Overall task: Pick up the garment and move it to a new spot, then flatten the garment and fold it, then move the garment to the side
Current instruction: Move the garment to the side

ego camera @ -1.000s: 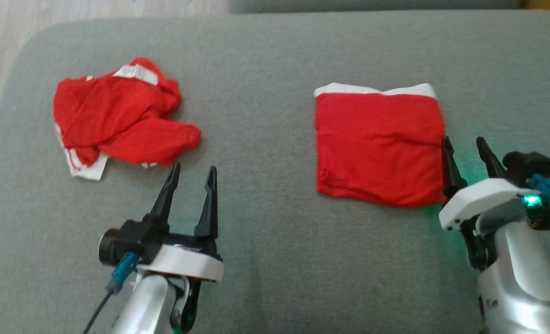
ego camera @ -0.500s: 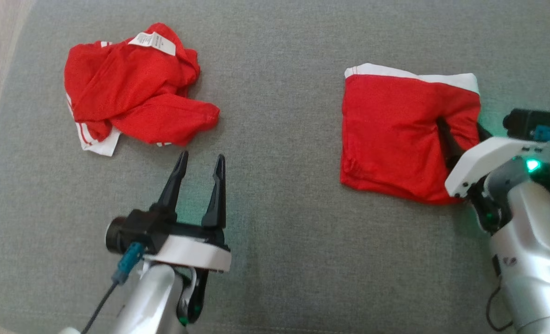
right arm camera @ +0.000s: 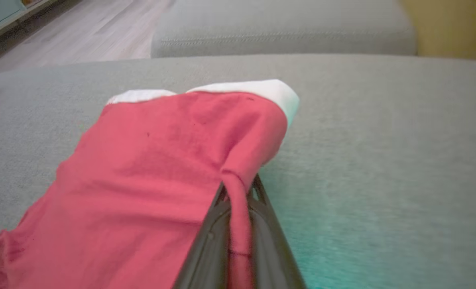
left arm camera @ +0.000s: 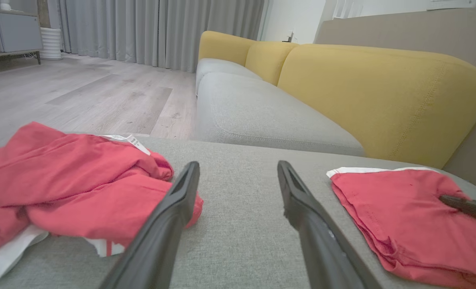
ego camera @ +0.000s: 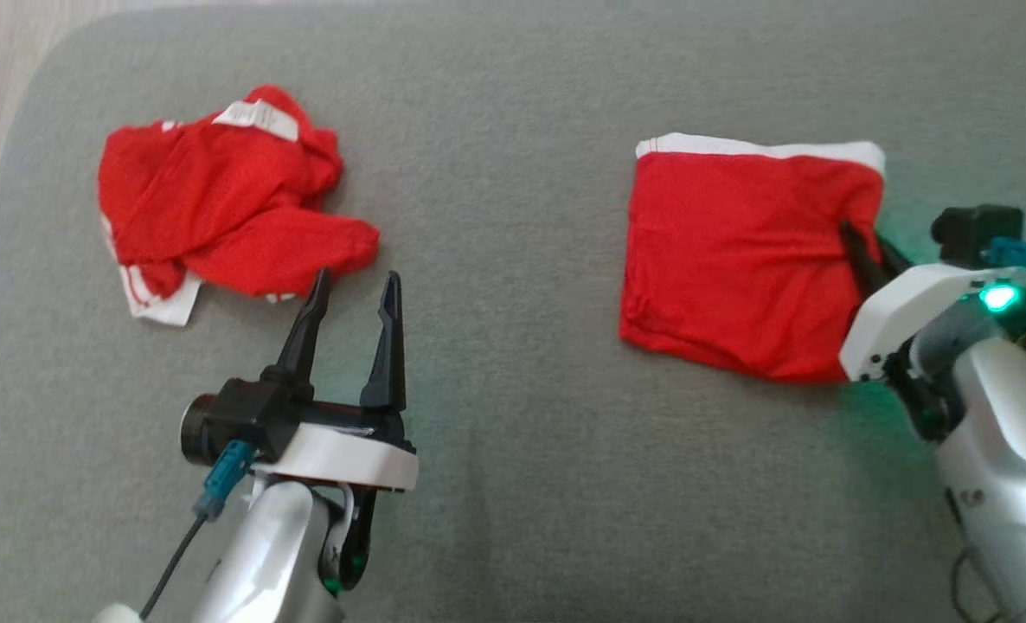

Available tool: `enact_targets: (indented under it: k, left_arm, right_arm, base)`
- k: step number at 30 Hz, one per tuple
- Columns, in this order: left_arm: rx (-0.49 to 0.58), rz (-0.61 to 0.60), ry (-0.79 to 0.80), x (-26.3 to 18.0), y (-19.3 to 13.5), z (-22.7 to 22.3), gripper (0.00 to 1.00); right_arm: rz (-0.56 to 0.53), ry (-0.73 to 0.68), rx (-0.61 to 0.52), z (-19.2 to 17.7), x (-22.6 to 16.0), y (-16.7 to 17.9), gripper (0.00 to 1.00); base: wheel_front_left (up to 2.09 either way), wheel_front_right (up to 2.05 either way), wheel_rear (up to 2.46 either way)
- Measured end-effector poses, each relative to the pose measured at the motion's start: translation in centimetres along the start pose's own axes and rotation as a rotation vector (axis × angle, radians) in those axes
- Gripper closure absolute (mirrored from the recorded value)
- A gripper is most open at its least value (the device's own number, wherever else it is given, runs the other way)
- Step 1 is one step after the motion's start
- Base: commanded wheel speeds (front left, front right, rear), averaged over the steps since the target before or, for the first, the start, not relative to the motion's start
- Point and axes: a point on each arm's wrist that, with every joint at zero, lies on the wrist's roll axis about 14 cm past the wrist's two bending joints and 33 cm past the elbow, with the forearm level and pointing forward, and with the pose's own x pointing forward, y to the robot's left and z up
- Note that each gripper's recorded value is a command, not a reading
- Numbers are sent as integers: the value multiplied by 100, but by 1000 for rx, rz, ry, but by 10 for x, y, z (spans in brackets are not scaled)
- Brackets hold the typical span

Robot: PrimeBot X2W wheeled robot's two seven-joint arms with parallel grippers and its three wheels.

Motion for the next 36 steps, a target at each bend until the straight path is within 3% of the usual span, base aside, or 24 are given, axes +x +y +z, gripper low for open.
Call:
enact_targets:
  k: [8, 9, 19, 25, 36]
  left_arm:
    - [-6, -56, -10, 0, -21, 2, 0]
    - [-6, -56, -10, 0, -21, 2, 0]
    - [-10, -57, 32, 14, -15, -17, 0]
    - [-1, -42, 41, 22, -5, -21, 0]
    - [-4, -24, 57, 22, 3, -28, 0]
  right_arm:
    - [-88, -42, -283, 28, -46, -62, 100]
    - [-88, -42, -283, 28, -46, -62, 100]
    - [-303, 116, -452, 37, -73, -178, 100]
    - [-424, 160, -444, 42, -77, -228, 100]
    - [-483, 138, -399, 49, -72, -246, 100]
  base:
    - [0, 0, 0]
    - [0, 0, 0]
    - [0, 0, 0]
    - [0, 0, 0]
    - [0, 0, 0]
